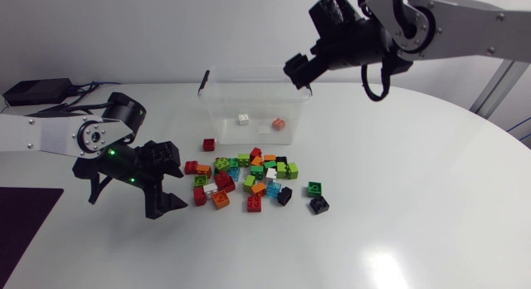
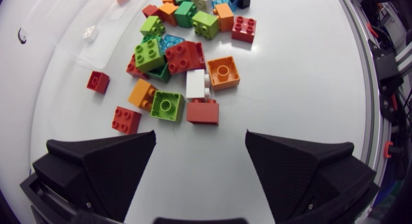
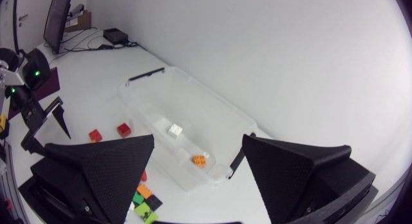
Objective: Place the duplo bricks in the container
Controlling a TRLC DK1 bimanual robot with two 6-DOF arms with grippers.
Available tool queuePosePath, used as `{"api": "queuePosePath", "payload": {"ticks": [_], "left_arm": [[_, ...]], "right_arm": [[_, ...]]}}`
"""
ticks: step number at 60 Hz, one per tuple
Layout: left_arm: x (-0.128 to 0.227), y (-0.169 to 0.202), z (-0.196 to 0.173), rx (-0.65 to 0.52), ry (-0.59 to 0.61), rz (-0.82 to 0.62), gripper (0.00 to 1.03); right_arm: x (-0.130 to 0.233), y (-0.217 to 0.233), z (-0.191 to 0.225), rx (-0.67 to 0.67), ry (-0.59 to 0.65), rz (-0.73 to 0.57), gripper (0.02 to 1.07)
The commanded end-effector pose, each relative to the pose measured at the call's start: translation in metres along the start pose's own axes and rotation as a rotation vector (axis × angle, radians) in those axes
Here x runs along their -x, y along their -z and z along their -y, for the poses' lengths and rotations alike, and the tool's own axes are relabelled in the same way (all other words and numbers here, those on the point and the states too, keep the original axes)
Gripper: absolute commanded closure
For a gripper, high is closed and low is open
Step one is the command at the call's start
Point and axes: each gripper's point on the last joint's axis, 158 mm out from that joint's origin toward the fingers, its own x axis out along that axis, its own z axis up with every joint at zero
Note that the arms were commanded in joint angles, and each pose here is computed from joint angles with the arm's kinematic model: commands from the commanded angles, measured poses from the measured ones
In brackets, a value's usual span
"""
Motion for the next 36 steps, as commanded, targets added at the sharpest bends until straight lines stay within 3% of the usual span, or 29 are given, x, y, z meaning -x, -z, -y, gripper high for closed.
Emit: {"api": "queuePosePath", "payload": {"ticks": [1,18,36], "left_arm": [[-0.016,0.015,0.018,-0.039,0.081,-0.018,0.07],[-0.042,0.018,0.038,-0.069,0.172,-0.043,0.12],[-0.050,0.011,0.036,-0.073,0.173,-0.021,0.12]], "right_arm": [[0.008,0.035,-0.008,0.012,-0.024,-0.064,0.06],[0.028,0.104,-0.011,-0.008,-0.042,-0.153,0.06],[0.031,0.147,-0.026,-0.004,-0.064,-0.216,0.06]]}}
